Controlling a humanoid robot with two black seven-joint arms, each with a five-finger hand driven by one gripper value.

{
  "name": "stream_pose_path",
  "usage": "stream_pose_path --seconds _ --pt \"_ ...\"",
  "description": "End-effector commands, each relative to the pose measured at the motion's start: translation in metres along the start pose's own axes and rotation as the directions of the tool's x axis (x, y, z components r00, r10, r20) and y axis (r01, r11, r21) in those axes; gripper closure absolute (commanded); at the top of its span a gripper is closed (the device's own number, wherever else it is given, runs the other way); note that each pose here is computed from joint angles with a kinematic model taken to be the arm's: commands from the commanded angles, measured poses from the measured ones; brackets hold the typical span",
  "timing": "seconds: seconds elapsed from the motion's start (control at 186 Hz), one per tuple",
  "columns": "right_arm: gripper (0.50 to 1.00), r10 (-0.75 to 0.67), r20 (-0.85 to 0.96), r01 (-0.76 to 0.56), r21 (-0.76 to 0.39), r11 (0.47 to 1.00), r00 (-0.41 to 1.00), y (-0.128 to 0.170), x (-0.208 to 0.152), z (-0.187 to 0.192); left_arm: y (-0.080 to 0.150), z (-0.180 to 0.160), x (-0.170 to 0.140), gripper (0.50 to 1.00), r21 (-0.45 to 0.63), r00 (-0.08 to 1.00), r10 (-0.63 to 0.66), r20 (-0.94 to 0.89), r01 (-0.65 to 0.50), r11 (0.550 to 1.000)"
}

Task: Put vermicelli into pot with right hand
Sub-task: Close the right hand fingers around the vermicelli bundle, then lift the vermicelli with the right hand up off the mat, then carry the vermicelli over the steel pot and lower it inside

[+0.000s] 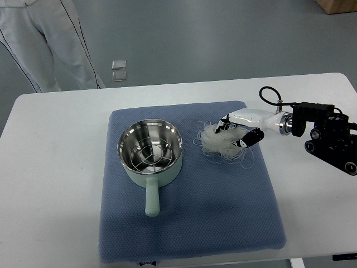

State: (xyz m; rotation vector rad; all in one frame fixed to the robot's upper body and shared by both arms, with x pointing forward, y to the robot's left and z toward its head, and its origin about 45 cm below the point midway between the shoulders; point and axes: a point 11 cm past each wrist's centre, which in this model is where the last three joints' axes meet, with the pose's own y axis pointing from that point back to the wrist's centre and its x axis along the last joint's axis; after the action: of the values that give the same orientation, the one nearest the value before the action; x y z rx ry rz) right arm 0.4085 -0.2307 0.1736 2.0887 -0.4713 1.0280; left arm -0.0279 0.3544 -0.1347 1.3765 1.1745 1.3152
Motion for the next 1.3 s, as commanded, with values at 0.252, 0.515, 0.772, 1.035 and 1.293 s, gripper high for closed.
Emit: stream_pose_path --seconds 0.252,0.515,0.772,1.035,1.293 --pt "0.996 0.176 0.028 -0.177 0.027 0.984 0.984 0.007 0.069 -0.009 0.000 0.000 0.000 0.500 0.000 1.000 0.000 0.001 0.000 1.000" --pt "0.989 0.232 0.033 -0.234 0.047 0.971 0.972 0.012 0.097 -0.017 0.000 0.000 0.000 0.500 0.000 1.000 0.000 0.001 0.000 1.000" --pt "0.985 0.290 0.013 -0.290 0.102 0.952 0.957 0.015 0.132 -0.037 0.000 0.000 0.000 0.500 0.000 1.000 0.000 0.001 0.000 1.000" --pt "0.973 0.314 -0.003 -0.305 0.232 0.924 0.949 0.008 0.158 -0.086 0.000 0.000 0.000 0.500 0.000 1.000 0.000 0.001 0.000 1.000" --pt "0.967 0.288 0.005 -0.267 0.384 0.884 0.958 -0.010 0.150 -0.146 0.000 0.000 0.000 0.500 0.000 1.000 0.000 0.001 0.000 1.000"
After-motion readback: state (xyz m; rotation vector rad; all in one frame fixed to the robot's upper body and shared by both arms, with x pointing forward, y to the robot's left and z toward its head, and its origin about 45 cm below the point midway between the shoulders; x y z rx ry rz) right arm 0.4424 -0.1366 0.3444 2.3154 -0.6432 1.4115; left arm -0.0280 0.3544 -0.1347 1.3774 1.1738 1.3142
